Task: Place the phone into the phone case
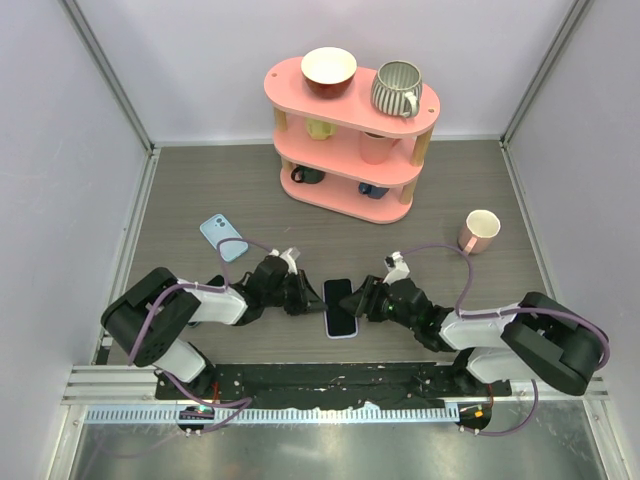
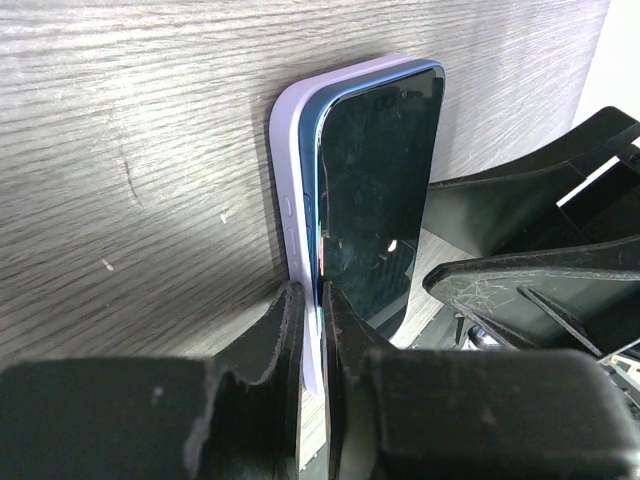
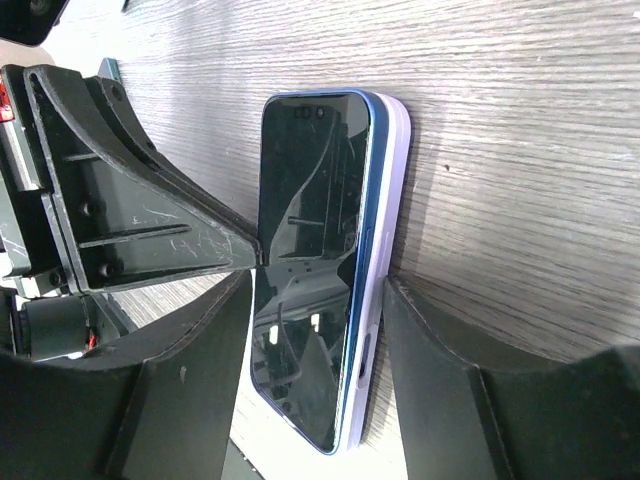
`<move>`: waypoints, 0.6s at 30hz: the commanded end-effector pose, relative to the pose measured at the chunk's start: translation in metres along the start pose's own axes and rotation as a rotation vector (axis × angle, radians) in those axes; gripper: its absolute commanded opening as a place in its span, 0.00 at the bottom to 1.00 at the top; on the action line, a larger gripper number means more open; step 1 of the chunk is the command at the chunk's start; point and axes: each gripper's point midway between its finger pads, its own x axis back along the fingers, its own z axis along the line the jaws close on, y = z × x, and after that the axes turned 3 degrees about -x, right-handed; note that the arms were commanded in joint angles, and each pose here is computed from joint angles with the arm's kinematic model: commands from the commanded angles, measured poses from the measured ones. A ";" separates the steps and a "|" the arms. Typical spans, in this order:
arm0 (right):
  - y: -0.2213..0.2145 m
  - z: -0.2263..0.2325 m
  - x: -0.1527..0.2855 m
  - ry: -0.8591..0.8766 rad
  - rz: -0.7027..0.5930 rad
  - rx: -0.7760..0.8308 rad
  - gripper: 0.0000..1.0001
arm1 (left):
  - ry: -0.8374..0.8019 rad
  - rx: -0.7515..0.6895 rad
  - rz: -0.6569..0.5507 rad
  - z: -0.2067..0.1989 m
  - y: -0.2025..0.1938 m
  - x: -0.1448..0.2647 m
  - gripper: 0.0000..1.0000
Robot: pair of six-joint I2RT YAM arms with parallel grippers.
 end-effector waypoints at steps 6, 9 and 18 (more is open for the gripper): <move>-0.004 0.125 0.021 0.497 0.136 -0.065 0.56 | -0.030 -0.053 0.126 -0.005 -0.028 0.006 0.12; -0.008 0.114 0.015 0.453 0.149 -0.070 0.54 | -0.026 -0.063 0.122 -0.005 -0.026 0.007 0.12; -0.008 0.087 0.011 0.336 0.118 -0.048 0.19 | -0.007 -0.080 0.106 -0.003 -0.023 0.007 0.12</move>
